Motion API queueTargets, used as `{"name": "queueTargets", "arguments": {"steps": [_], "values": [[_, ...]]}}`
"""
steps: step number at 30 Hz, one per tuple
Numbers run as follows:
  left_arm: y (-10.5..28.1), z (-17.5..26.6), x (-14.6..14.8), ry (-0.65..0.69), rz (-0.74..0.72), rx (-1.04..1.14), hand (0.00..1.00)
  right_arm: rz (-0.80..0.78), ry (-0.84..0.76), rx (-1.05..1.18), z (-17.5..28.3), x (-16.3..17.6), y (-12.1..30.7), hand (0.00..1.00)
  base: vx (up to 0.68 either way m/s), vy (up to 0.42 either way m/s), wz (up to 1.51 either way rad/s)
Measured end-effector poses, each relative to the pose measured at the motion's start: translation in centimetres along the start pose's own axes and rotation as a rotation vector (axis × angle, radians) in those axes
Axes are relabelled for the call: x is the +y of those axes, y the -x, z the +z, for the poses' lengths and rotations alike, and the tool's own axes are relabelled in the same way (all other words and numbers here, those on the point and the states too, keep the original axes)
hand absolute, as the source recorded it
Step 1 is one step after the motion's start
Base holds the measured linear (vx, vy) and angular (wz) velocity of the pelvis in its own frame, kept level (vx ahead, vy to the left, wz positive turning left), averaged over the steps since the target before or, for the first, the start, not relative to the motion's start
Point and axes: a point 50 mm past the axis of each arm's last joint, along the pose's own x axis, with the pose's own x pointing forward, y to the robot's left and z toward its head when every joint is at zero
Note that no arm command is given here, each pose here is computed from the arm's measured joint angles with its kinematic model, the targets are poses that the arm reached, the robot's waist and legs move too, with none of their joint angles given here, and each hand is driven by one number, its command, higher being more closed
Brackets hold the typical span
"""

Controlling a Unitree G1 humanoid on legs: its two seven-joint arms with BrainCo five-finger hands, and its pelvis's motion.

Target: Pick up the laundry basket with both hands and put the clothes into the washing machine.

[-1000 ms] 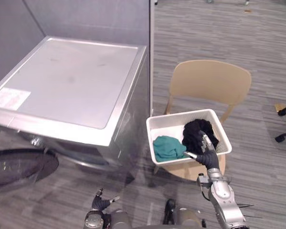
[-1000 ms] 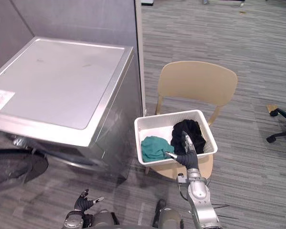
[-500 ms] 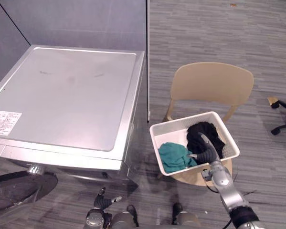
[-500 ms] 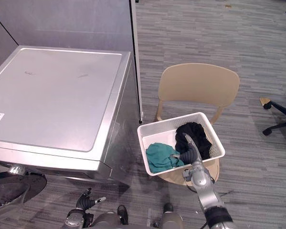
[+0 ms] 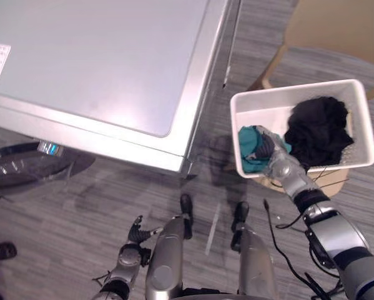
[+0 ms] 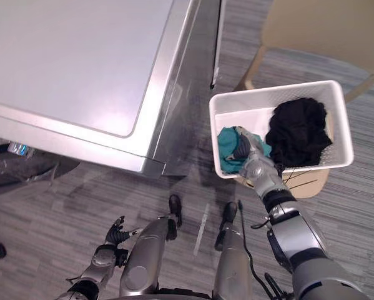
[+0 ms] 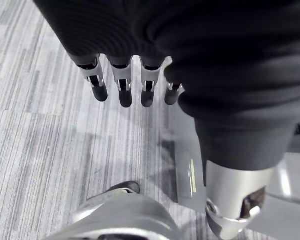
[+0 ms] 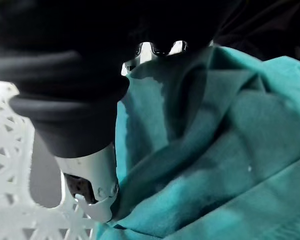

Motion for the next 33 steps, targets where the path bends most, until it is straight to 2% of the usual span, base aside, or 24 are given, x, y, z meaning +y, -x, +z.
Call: {"name": "queueTargets", "arguments": {"steps": [1,2,6,11,15,17,21,24,28,33], "values": [[-0.2,0.8,-0.3,0.014,-0.002,-0.022,0.00,-0.018,0.047,0.020,-0.2,-0.7,-0.2,0.00,0.00,-0.002,0.32],[-0.4,1.2,-0.5,0.023,-0.004,-0.031,0.00,-0.022,0.068,0.031,-0.4,-0.9,-0.3,1.00,0.02,-0.012,0.34],[-0.5,2.8,-1.5,0.086,-0.003,-0.078,0.00,-0.032,0.184,0.058,0.1,-1.7,-0.9,1.00,0.03,-0.033,0.21],[-0.4,3.8,-2.8,0.132,-0.026,-0.102,0.00,-0.058,0.149,0.044,1.5,-2.4,-1.4,1.00,0.01,-0.037,0.04],[-0.3,4.1,-3.5,0.156,-0.041,-0.104,0.00,-0.110,-0.007,-0.011,3.3,-3.4,-1.6,1.00,0.01,-0.045,-0.11],[-0.3,4.0,-3.6,0.163,-0.041,-0.100,0.00,-0.192,-0.157,-0.085,4.9,-5.0,-1.5,1.00,0.00,-0.036,-0.20],[-0.3,3.8,-3.2,0.170,-0.032,-0.090,0.00,-0.320,-0.361,-0.176,5.5,-6.3,0.2,1.00,0.00,-0.010,-0.04],[-0.2,2.4,-2.1,0.146,-0.007,-0.055,0.00,-0.392,-0.511,-0.245,5.3,-5.8,2.5,1.00,0.00,0.003,-0.06],[0.8,-1.2,-0.4,0.138,0.041,0.055,0.00,-0.419,-0.728,-0.253,3.8,-2.5,6.7,1.00,0.05,0.019,-0.14],[2.0,-4.0,-0.3,0.099,0.040,0.145,0.00,-0.493,-0.974,-0.292,2.9,-1.7,11.0,1.00,0.13,0.034,0.01]]}}
